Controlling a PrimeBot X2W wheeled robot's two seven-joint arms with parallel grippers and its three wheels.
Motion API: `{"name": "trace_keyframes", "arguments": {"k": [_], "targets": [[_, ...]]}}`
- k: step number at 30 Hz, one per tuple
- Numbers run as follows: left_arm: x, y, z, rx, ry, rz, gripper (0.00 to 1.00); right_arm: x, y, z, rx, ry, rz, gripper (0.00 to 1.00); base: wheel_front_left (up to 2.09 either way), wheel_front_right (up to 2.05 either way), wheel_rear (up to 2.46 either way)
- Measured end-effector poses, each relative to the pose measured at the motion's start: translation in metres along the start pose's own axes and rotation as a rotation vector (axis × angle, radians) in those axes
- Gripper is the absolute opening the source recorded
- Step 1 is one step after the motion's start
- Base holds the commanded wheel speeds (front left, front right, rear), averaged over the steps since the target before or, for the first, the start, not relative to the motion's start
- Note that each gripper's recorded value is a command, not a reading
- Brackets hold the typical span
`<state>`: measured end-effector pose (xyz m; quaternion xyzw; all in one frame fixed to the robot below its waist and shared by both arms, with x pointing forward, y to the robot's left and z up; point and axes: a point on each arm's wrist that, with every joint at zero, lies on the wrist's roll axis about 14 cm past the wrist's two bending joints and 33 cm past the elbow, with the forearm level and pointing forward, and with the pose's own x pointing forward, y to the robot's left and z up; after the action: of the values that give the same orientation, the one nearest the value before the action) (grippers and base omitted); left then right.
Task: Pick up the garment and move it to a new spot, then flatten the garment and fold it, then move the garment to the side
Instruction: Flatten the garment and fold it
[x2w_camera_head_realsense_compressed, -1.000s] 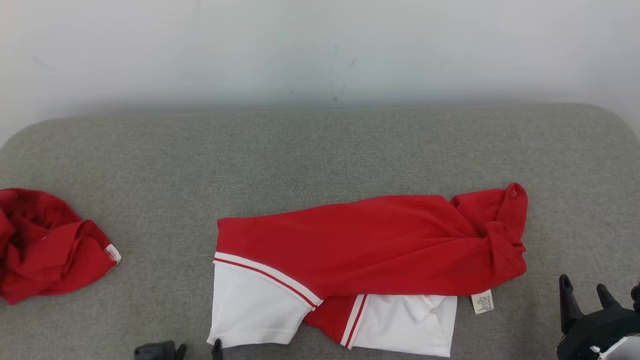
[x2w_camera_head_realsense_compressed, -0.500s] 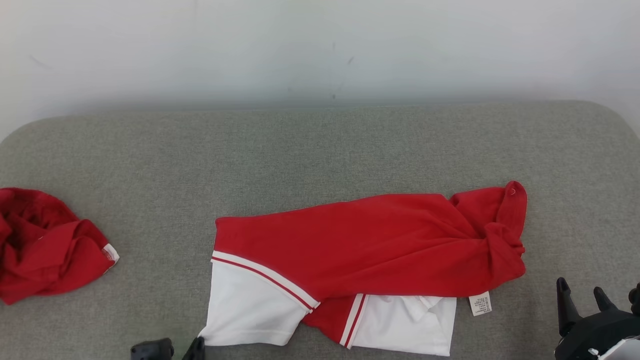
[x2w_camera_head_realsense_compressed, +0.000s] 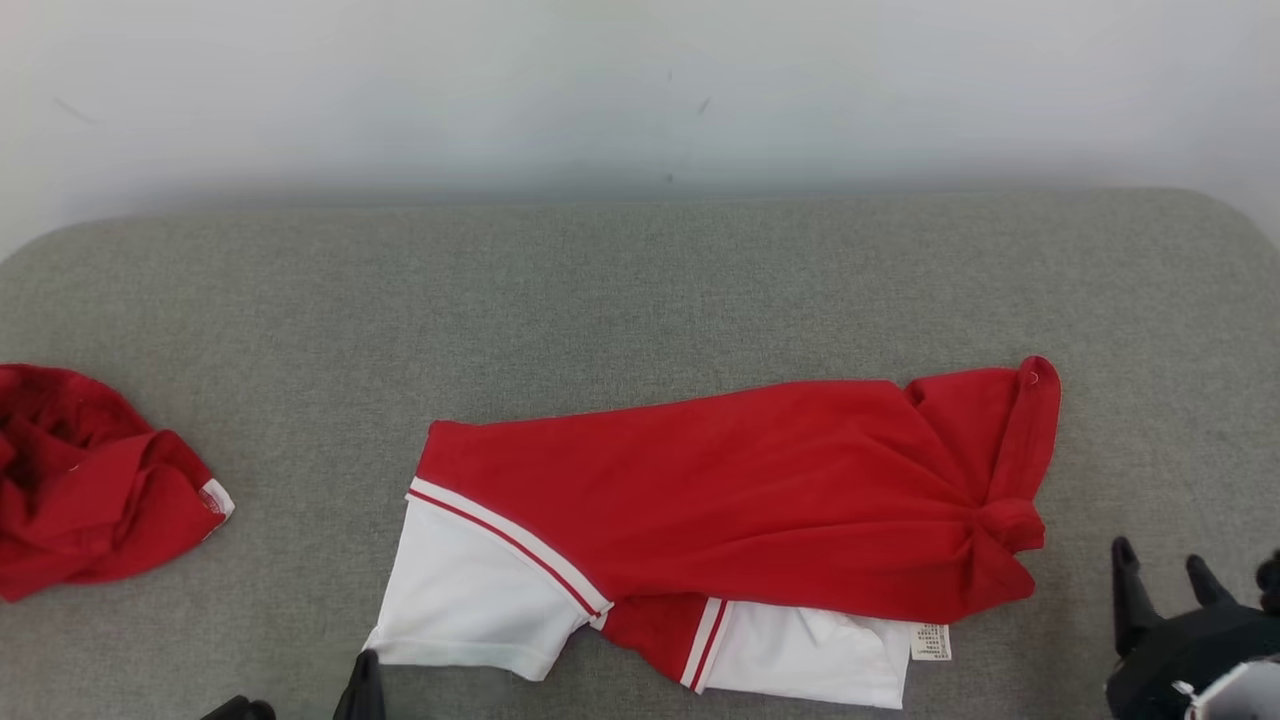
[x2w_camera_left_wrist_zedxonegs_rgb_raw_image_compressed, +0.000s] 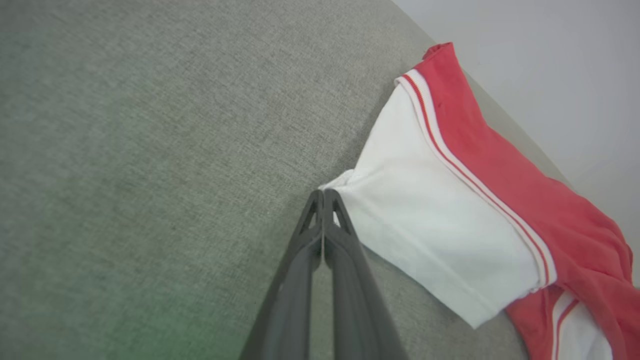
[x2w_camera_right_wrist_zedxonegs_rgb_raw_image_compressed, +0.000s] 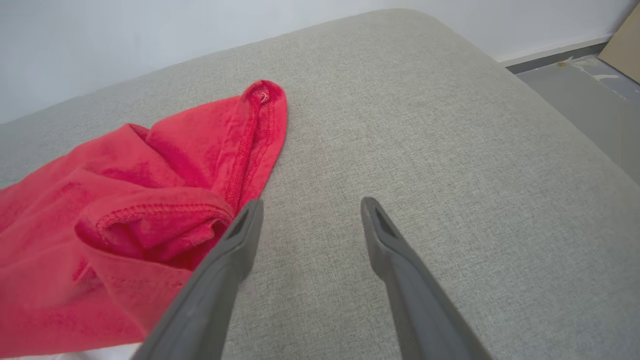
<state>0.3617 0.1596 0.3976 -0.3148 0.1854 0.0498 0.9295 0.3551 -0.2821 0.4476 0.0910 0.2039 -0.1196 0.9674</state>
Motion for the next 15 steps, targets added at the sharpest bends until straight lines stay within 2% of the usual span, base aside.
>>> {"name": "trace_keyframes", "arguments": {"k": [5,8,11,15], "targets": [[0.002,-0.008,-0.009,0.023,0.027,-0.023,0.0,0.007,0.028,-0.012,-0.054,0.072,0.073,1.0,0.0,0.0,0.0],[0.002,-0.01,-0.011,0.033,0.03,-0.027,0.0,0.009,0.049,-0.016,-0.037,0.096,0.137,1.0,0.0,0.0,0.0],[0.003,-0.01,-0.011,0.037,0.032,-0.027,0.0,0.009,0.054,-0.013,-0.022,0.089,0.157,1.0,0.0,0.0,0.0],[0.003,-0.009,-0.012,0.038,0.035,-0.021,0.0,0.004,0.068,-0.033,-0.036,0.176,0.204,1.0,0.0,0.0,0.0]]}}
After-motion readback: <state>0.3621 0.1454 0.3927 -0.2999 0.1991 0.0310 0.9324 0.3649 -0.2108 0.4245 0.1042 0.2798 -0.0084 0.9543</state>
